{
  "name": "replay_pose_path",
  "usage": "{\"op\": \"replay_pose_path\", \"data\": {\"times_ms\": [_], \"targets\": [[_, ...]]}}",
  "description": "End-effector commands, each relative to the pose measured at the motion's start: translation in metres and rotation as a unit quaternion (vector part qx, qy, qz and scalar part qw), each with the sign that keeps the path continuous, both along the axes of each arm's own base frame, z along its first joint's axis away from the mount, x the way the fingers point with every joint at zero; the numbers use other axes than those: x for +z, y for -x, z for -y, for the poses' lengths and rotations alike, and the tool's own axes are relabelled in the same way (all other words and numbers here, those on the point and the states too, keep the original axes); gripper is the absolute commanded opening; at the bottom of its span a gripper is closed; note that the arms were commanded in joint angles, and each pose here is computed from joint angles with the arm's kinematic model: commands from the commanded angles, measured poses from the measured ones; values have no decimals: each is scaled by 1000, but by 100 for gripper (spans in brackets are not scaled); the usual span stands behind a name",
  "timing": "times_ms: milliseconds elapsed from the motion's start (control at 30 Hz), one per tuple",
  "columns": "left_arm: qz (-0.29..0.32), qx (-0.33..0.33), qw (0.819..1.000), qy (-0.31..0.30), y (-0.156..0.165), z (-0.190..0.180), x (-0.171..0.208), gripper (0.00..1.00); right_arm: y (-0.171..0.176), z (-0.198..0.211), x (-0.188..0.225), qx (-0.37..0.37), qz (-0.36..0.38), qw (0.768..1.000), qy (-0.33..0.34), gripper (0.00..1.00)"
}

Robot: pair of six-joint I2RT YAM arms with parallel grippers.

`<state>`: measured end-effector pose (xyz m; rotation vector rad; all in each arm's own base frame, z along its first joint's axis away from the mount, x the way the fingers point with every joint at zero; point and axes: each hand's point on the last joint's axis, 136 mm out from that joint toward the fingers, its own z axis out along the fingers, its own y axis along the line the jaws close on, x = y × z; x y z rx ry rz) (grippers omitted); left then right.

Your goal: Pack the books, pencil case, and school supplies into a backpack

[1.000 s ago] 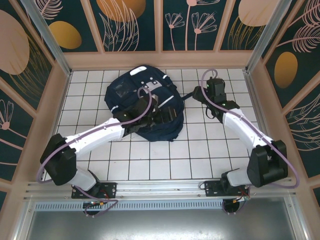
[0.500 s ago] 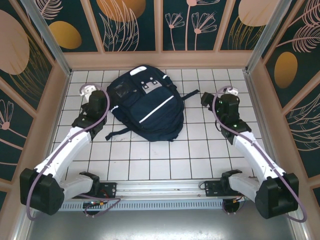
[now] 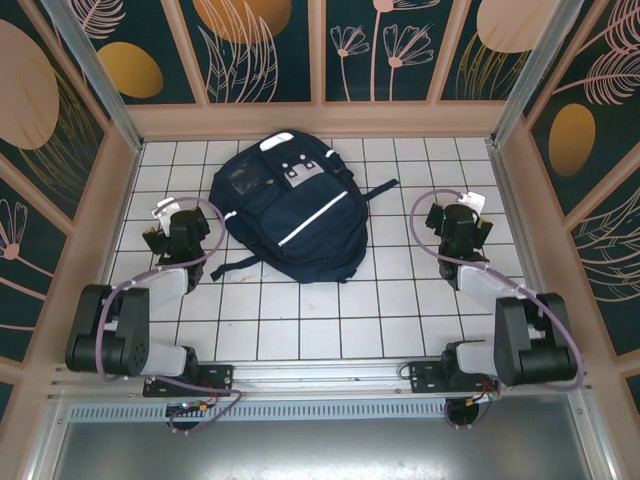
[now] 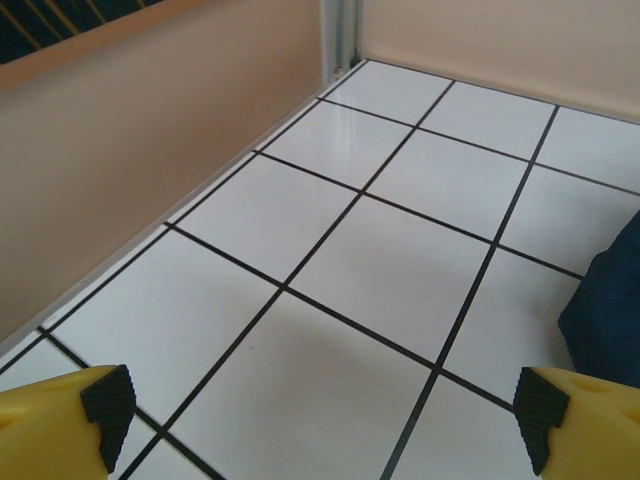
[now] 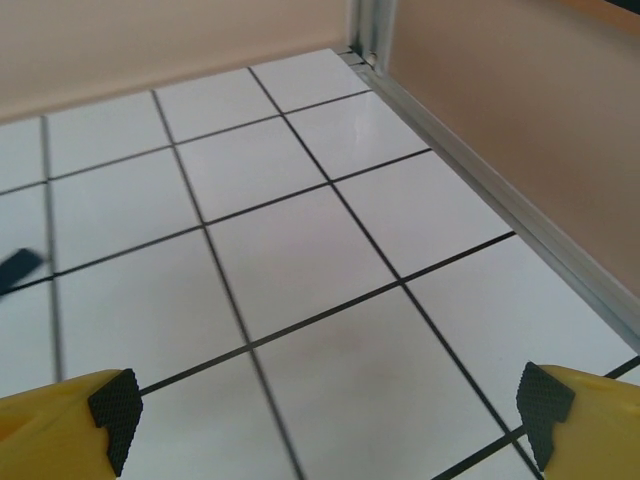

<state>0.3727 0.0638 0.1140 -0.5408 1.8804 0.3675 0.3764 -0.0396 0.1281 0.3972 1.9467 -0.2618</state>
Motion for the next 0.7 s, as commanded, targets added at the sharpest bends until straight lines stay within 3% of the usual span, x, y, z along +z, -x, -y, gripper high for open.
{"op": "replay_pose_path", "data": {"times_ms": [0,200,400,667], "targets": [[88,-48,994,-30,-16,7,26,99,-18,10,26,-2,89,996,25,99],[128,-104,986,-21,-4,18,28,99,-28,1,3,88,87,991,-49,99],[144,-155,977,-23,1,33,23,99,5,-14,1,127,152,980,-31,99],[147,-155,977,-24,2,31,24,99,-1,-26,-7,161,138,977,-22,99]]}}
